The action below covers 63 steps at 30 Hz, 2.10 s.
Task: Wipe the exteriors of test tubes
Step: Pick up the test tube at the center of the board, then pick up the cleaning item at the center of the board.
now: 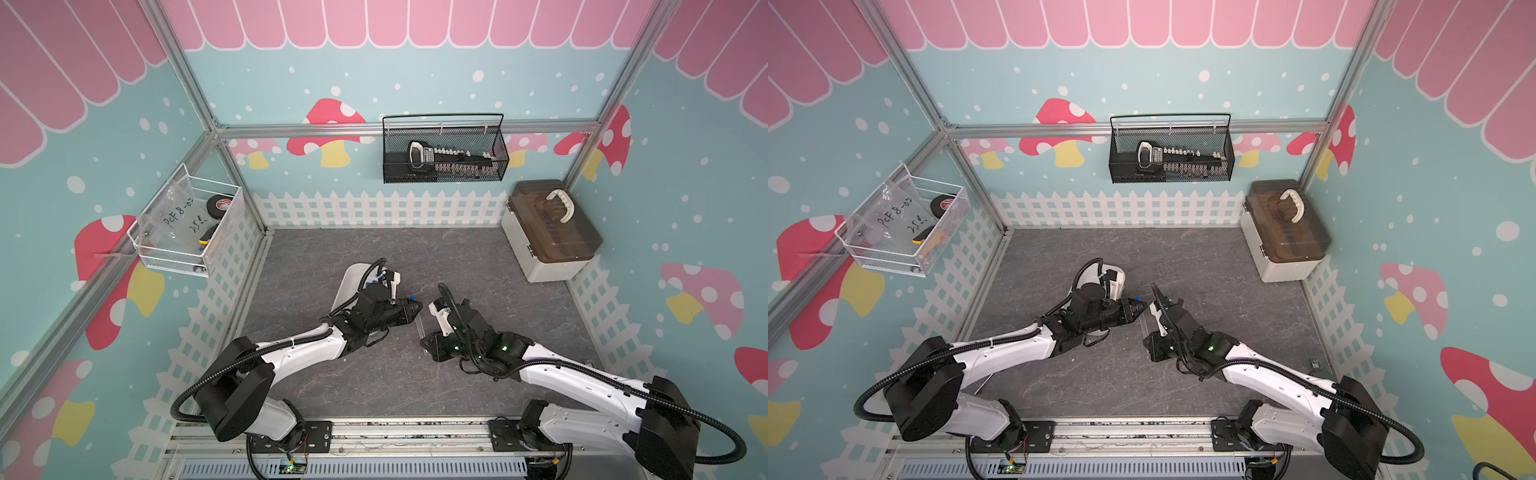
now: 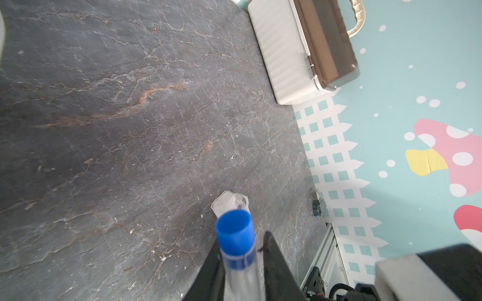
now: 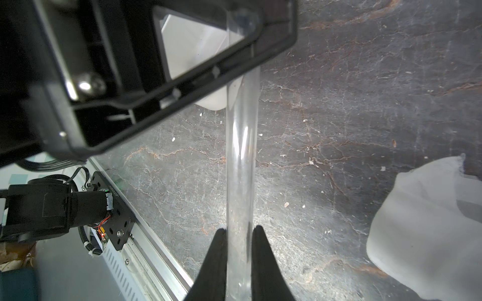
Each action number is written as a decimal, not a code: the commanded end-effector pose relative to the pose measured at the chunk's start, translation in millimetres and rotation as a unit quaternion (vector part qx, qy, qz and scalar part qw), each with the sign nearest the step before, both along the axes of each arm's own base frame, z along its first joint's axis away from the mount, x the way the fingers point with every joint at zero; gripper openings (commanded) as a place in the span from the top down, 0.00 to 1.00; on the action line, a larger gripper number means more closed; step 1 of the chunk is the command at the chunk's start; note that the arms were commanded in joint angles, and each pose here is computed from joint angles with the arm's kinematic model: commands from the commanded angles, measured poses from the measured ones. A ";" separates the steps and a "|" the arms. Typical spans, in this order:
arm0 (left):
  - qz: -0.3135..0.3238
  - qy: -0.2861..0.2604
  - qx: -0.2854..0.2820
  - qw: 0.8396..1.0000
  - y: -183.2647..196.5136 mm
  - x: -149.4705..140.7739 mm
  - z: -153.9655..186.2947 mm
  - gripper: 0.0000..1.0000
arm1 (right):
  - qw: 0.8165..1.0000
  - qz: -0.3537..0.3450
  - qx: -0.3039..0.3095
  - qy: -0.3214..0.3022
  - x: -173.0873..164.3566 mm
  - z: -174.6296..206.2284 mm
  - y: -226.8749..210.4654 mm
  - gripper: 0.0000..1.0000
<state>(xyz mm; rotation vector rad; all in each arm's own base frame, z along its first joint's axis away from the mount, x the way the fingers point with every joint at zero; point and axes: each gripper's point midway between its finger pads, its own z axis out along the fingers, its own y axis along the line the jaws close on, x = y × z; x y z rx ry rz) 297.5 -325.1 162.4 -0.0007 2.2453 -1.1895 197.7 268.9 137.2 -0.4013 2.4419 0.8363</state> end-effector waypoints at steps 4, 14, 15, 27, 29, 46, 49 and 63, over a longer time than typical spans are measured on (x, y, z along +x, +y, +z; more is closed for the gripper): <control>0.002 -0.004 -0.018 1.000 -3.7 6.0 7.8 0.76 | 0.999 0.007 0.017 -0.029 2.9 20.5 7.0 0.84; 0.010 -0.008 -0.031 0.999 2.1 6.2 15.7 0.90 | 1.000 0.002 0.014 -0.020 2.6 11.2 6.6 0.70; 0.013 -0.008 -0.032 0.999 4.1 6.7 16.5 0.90 | 1.000 0.001 0.013 -0.020 2.5 10.4 6.3 0.65; 0.028 -0.020 -0.006 0.999 37.8 -2.8 24.1 0.89 | 0.977 -0.157 -0.146 -0.011 17.8 -14.0 -90.4 0.52; 0.029 -0.023 -0.001 0.999 42.4 -6.6 25.7 0.89 | 0.970 -0.180 -0.166 0.006 26.8 -23.7 -104.1 0.53; 0.046 -0.017 0.004 0.999 62.3 -21.2 16.9 0.88 | 0.945 -0.138 -0.283 0.087 57.5 -106.4 -95.4 0.71; 0.047 -0.017 0.004 0.999 62.8 -21.3 17.5 0.88 | 0.949 -0.135 -0.273 0.082 59.1 -99.7 -91.7 0.88; 0.052 -0.025 -0.003 0.998 59.0 -6.3 26.3 0.87 | 0.998 -0.042 0.037 -0.039 30.4 73.9 -34.6 0.94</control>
